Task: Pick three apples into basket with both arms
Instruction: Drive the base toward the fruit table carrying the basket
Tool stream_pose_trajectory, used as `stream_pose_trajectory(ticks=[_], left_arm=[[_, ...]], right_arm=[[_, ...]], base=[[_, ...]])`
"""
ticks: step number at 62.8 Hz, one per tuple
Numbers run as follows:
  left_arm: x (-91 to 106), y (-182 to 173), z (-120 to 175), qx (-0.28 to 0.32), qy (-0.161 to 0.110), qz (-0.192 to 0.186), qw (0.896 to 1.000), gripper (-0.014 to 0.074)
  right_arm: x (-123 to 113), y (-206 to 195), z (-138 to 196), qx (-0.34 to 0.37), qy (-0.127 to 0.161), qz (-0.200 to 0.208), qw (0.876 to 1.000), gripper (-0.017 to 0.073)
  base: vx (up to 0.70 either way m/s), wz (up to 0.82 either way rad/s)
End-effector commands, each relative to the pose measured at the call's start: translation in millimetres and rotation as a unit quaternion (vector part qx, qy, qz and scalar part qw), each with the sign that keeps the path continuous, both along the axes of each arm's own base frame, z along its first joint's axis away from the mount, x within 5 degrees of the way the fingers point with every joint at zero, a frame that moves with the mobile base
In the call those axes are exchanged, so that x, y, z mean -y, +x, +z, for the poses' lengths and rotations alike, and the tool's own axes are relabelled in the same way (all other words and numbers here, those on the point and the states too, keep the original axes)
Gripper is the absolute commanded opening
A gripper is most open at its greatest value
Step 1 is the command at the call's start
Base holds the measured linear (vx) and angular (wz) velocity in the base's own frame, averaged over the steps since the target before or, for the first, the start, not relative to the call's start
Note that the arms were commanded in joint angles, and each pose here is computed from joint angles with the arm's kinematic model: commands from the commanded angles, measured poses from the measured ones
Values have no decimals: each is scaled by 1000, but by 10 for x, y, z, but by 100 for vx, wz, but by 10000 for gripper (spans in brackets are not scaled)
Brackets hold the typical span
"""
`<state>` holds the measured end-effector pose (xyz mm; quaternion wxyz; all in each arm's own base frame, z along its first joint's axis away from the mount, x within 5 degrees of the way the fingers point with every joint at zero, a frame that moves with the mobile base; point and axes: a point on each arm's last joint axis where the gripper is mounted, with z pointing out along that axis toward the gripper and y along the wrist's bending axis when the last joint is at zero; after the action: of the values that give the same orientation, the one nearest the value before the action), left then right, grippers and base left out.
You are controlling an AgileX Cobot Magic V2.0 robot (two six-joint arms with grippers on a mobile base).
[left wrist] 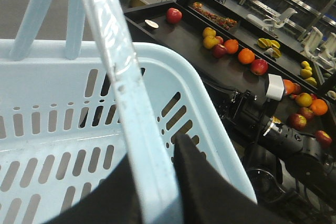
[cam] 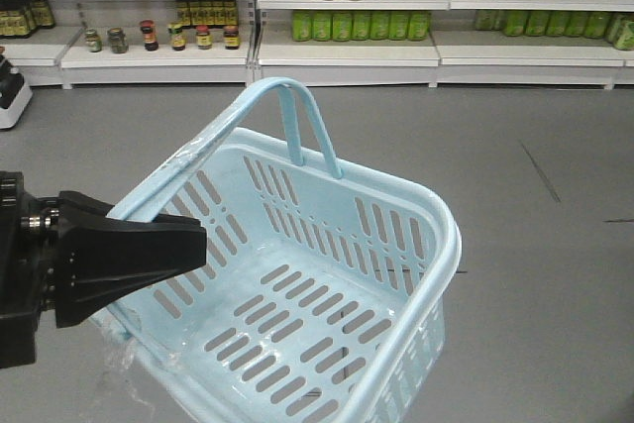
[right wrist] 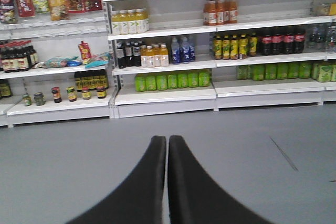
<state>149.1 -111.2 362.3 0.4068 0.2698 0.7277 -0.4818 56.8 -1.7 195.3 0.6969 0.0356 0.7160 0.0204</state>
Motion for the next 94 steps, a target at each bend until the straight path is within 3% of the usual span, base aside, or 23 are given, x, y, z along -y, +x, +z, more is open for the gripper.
stream_pose_trajectory(ticks=[1,94], left_arm=[[-5,-20,138,14,-21,9,1000,-8],[-5,-20,138,14,-21,9,1000,-8]], right_arm=[[-8,-2,24,35,-9,3,999,-1],[-8,-2,24,35,-9,3,999,-1]], base=[[23,-38],[17,-59]])
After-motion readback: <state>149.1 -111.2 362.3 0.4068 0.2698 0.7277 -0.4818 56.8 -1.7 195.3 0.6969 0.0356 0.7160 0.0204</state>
